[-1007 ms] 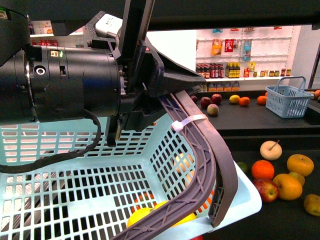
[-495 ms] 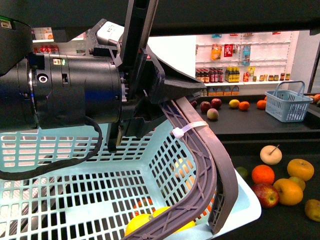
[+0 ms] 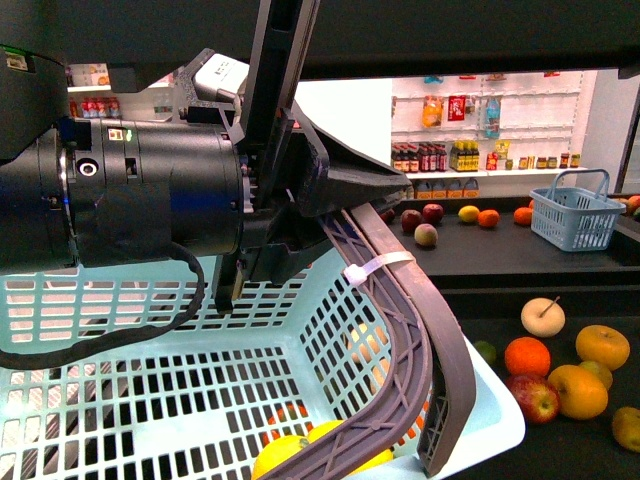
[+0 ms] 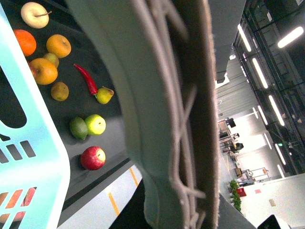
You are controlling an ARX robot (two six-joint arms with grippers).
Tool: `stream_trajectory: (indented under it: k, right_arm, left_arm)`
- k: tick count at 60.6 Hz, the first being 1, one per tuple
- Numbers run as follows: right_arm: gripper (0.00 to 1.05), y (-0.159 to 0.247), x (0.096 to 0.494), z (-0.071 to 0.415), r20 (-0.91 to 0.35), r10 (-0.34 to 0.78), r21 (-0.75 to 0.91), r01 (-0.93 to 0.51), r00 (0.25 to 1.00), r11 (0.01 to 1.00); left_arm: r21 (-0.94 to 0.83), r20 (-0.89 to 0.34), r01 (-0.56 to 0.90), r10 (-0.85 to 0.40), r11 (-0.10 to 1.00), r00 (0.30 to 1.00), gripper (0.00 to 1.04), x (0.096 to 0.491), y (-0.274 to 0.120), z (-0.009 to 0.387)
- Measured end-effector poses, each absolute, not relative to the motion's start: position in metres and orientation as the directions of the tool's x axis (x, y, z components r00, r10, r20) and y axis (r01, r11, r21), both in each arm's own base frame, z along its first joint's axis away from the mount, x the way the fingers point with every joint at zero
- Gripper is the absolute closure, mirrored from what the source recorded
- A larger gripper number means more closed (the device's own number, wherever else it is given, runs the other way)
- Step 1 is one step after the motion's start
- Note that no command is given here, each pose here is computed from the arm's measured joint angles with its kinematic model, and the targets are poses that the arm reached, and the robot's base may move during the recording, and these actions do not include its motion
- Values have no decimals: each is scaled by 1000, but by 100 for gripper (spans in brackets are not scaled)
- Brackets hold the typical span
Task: Pick lemon from shelf
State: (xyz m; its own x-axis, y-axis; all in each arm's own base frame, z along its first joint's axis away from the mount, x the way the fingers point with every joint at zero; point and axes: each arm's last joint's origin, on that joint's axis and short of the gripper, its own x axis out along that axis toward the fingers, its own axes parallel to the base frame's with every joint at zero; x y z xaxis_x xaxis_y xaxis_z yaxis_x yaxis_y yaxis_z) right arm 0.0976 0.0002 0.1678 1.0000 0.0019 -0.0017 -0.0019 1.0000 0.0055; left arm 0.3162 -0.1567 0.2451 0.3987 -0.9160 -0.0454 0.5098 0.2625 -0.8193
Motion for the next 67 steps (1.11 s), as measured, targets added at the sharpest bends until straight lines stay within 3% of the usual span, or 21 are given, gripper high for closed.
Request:
stream_trajectory:
  k: [18, 32, 50, 57, 67]
  right_arm:
    - [97, 0, 97, 168, 7, 2, 3, -2, 1000, 1000]
    - [50, 0, 97, 168, 7, 2, 4, -2, 1000, 1000]
    - [2, 0, 97, 168, 7, 2, 4, -2, 1000, 1000]
    - [3, 0, 97, 168, 7, 2, 4, -2, 1000, 1000]
    - [2, 0, 97, 168, 7, 2, 4, -2, 1000, 1000]
  left_arm:
    - [-819, -45, 510, -916, 262, 398, 96, 316, -157, 245]
    - [-819, -45, 510, -916, 262, 398, 96, 316, -157, 245]
    - [-819, -45, 510, -916, 262, 398, 96, 316, -157, 245]
    - [-820, -40, 505, -908, 269, 418, 96, 317, -157, 246]
    - [-853, -13, 419, -814, 313, 581, 96, 325, -151, 246]
